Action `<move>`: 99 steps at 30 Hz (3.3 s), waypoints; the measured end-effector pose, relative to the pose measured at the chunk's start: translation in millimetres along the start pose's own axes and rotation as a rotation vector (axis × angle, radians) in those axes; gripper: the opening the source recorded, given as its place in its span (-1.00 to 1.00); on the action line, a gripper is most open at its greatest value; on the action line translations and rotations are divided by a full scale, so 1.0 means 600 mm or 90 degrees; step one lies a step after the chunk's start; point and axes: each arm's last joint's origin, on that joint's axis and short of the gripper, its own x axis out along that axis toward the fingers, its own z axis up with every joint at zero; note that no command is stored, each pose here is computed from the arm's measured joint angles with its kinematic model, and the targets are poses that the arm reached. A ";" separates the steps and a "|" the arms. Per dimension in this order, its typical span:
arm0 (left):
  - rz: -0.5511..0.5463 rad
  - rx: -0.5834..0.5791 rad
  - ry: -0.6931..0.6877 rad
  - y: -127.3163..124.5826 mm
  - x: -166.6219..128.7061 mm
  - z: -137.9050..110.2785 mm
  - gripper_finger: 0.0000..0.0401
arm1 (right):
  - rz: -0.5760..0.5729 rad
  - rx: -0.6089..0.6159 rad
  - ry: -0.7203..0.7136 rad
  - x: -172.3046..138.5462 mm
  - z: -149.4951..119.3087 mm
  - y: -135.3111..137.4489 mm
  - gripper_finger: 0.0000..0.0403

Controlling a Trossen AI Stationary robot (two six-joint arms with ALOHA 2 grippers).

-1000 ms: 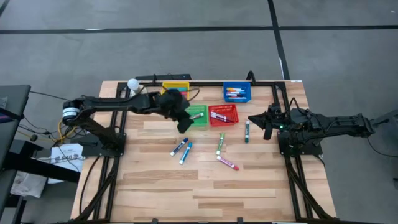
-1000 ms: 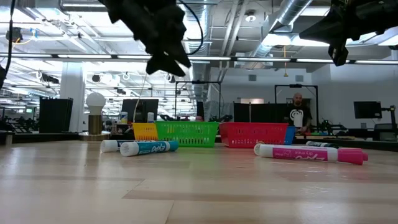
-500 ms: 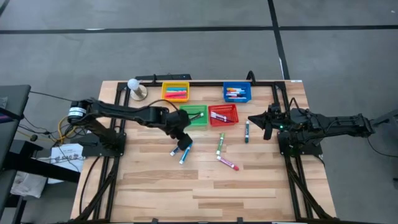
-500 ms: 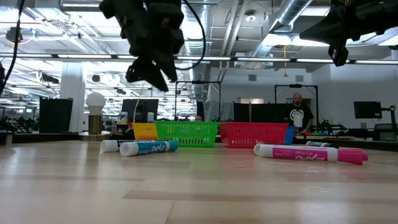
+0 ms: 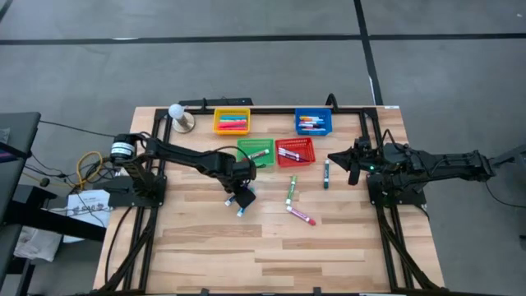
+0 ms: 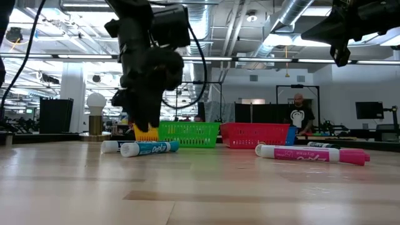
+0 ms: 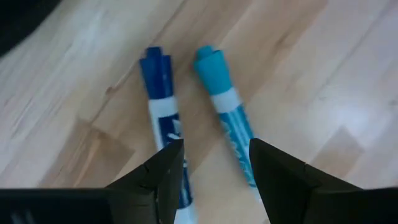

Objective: Pick & Place Markers
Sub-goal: Put the large blue marker into the green bin

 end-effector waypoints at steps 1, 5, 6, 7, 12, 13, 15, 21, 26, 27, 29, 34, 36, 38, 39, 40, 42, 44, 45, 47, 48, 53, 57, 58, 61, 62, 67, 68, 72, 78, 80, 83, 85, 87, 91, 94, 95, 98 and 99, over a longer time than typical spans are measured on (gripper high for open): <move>0.005 -0.003 0.003 0.002 0.004 -0.001 -0.09 | 0.000 0.000 0.000 0.000 0.000 0.000 -1.00; 0.019 -0.024 0.019 0.012 0.015 -0.012 -0.09 | 0.001 0.000 0.001 0.000 0.000 0.000 -1.00; 0.023 -0.025 0.024 0.015 0.017 -0.015 -0.09 | 0.001 0.000 0.001 0.000 0.000 0.000 -1.00; 0.026 -0.026 0.028 0.018 0.020 -0.018 -0.09 | 0.001 0.000 0.001 0.000 0.000 0.000 -1.00; 0.048 -0.039 0.045 0.032 0.032 -0.033 -0.09 | 0.000 0.000 0.001 0.000 0.000 0.000 -1.00; 0.051 -0.041 0.045 0.033 0.034 -0.035 -0.09 | 0.001 0.000 0.001 0.000 0.000 0.000 -1.00; 0.057 -0.043 0.047 0.037 0.037 -0.038 -0.09 | 0.000 0.000 0.001 0.000 0.000 0.000 -1.00; 0.076 -0.060 0.038 0.045 0.041 -0.046 -0.18 | 0.000 0.000 0.001 0.000 0.000 0.000 -1.00; 0.083 -0.061 0.041 0.048 0.043 -0.049 -0.45 | 0.000 0.000 0.001 0.000 0.000 0.000 -1.00; 0.084 -0.061 0.040 0.048 0.043 -0.049 -0.51 | 0.000 0.000 0.001 0.000 0.000 0.000 -1.00; 0.085 -0.061 0.042 0.049 0.044 -0.049 -0.63 | 0.000 0.000 0.001 0.000 0.000 0.000 -1.00; 0.084 -0.059 0.048 0.049 0.044 -0.050 -0.69 | 0.000 0.000 0.001 0.000 0.000 0.000 -1.00; 0.079 -0.058 0.055 0.049 0.041 -0.052 -0.69 | 0.000 0.000 0.001 0.000 0.000 0.000 -1.00; 0.085 -0.058 0.061 0.051 0.032 -0.057 -0.69 | 0.000 0.000 0.001 0.000 0.000 0.000 -1.00; 0.090 -0.056 0.068 0.053 0.027 -0.061 -0.68 | 0.000 0.000 0.001 0.000 0.000 0.000 -1.00; 0.088 -0.049 0.067 0.053 0.020 -0.062 -0.68 | 0.000 0.000 0.001 0.000 0.000 0.000 -1.00; 0.071 -0.030 0.047 0.050 -0.004 -0.062 -0.68 | 0.000 0.000 0.001 0.000 0.000 0.000 -1.00; 0.059 -0.004 0.035 0.049 -0.027 -0.065 -0.69 | -0.001 0.000 0.001 0.000 0.000 0.000 -1.00; 0.049 0.011 0.023 0.048 -0.040 -0.067 -0.69 | -0.001 0.000 0.002 0.000 0.000 0.000 -1.00; 0.026 0.033 -0.011 0.044 -0.068 -0.070 -0.69 | -0.001 -0.001 0.002 0.000 -0.001 0.000 -1.00; 0.013 0.042 -0.034 0.043 -0.084 -0.071 -0.69 | -0.003 -0.001 0.005 0.000 -0.001 -0.001 -1.00; -0.003 0.063 -0.155 0.046 -0.154 -0.081 -0.69 | -0.008 -0.005 0.014 0.000 -0.004 -0.002 -1.00; 0.010 0.070 -0.254 0.050 -0.195 -0.086 -0.68 | -0.009 -0.005 0.015 0.000 -0.004 -0.002 -1.00; 0.019 0.073 -0.268 0.051 -0.201 -0.086 -0.68 | -0.009 -0.005 0.015 0.000 -0.004 -0.002 -1.00; 0.035 0.108 -0.300 0.045 -0.218 -0.076 -0.68 | -0.009 -0.005 0.015 0.000 -0.004 -0.002 -1.00; 0.039 0.120 -0.308 0.041 -0.223 -0.068 -0.68 | -0.009 -0.005 0.015 0.000 -0.004 -0.002 -1.00; 0.078 0.171 -0.328 0.031 -0.237 -0.012 -0.68 | -0.009 -0.005 0.014 0.000 -0.004 -0.002 -1.00; 0.083 0.184 -0.331 0.029 -0.240 0.003 -0.68 | -0.008 -0.005 0.014 0.000 -0.004 -0.002 -1.00; 0.120 0.240 -0.317 0.026 -0.242 0.057 -0.68 | -0.008 -0.004 0.013 0.000 -0.003 -0.002 -1.00; 0.168 0.288 -0.291 0.038 -0.242 0.121 -0.68 | -0.008 -0.004 0.013 0.000 -0.003 -0.002 -1.00; 0.164 0.306 -0.285 0.043 -0.240 0.136 -0.68 | -0.008 -0.004 0.013 0.000 -0.003 -0.002 -1.00; 0.171 0.320 -0.268 0.053 -0.229 0.156 -0.68 | -0.008 -0.004 0.013 0.000 -0.003 -0.002 -1.00; 0.177 0.330 -0.254 0.061 -0.219 0.165 -0.68 | -0.008 -0.004 0.013 0.000 -0.003 -0.002 -1.00; 0.180 0.332 -0.238 0.070 -0.208 0.173 -0.68 | -0.008 -0.004 0.013 0.000 -0.003 -0.002 -1.00; 0.187 0.328 -0.192 0.088 -0.181 0.183 -0.68 | -0.008 -0.004 0.013 0.000 -0.003 -0.002 -1.00; 0.165 0.336 -0.174 0.093 -0.166 0.189 -0.68 | -0.008 -0.004 0.013 0.000 -0.003 -0.002 -1.00; 0.157 0.337 -0.167 0.093 -0.160 0.190 -0.68 | -0.008 -0.004 0.013 0.000 -0.003 -0.002 -1.00; 0.145 0.339 -0.145 0.094 -0.142 0.193 -0.68 | -0.008 -0.004 0.013 0.000 -0.003 -0.002 -1.00; 0.137 0.339 -0.140 0.094 -0.137 0.194 -0.68 | -0.008 -0.004 0.013 0.000 -0.003 -0.002 -1.00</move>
